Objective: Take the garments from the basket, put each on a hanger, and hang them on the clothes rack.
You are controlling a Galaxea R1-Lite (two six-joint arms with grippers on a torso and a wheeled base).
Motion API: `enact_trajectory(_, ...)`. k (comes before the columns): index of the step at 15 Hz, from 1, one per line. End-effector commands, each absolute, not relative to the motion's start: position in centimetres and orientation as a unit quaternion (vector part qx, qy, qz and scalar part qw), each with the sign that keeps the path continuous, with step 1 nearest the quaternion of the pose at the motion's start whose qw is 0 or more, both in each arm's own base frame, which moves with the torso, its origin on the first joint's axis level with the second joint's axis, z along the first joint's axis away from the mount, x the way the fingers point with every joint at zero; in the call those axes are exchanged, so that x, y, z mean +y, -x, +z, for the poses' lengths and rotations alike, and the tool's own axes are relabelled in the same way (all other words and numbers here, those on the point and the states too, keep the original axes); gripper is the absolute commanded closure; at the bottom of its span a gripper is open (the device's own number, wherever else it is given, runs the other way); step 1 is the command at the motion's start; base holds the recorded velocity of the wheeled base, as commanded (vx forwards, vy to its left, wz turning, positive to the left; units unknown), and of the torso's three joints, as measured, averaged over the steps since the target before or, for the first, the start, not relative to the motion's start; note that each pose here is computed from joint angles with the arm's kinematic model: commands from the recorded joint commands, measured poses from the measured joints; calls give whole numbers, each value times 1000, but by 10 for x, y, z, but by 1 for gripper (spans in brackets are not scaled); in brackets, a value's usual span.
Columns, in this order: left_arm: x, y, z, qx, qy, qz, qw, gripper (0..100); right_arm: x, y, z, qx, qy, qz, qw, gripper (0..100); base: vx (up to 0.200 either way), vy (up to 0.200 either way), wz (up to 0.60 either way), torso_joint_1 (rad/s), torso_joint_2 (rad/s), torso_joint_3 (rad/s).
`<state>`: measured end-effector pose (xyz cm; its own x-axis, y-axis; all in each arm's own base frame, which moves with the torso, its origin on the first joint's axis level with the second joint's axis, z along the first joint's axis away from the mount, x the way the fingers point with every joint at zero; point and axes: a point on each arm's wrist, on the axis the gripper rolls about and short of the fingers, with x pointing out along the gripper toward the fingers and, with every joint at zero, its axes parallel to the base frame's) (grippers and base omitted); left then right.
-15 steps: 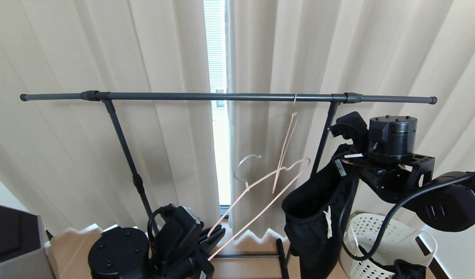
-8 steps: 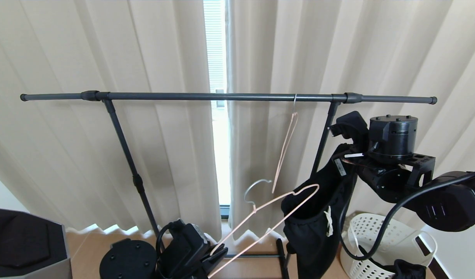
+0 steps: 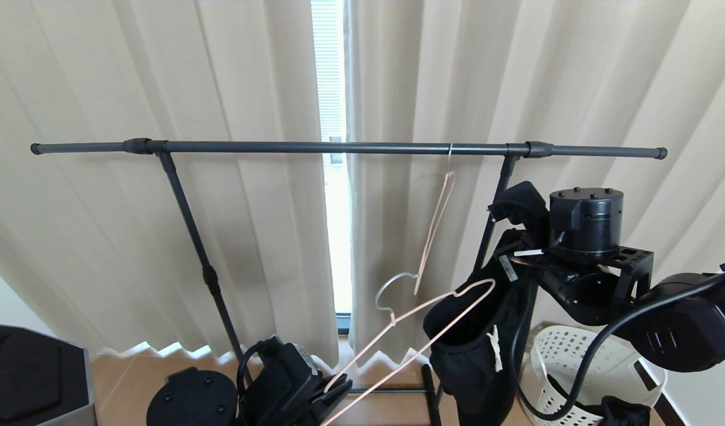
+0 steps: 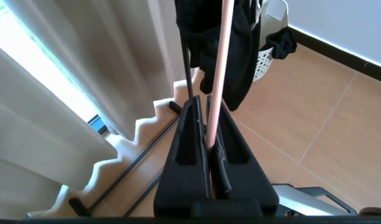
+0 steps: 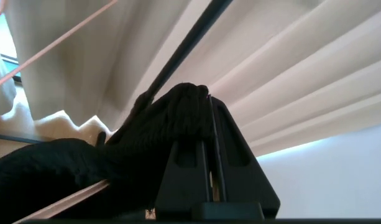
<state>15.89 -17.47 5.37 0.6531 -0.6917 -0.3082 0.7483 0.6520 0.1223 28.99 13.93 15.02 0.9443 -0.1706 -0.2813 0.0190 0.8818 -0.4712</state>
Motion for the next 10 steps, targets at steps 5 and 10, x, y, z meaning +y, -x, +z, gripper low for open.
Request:
enact_trajectory(5,-176,-159,56,112,-117,-397,903,100,155,-278,146,154,245,-25,957,100,0,0,0,0,0,0)
enact_trajectory(10,-179,-164,59,104,-105,-383,912,100,172,-267,144,146,251,-5,957,100,0,0,0,0,0,0)
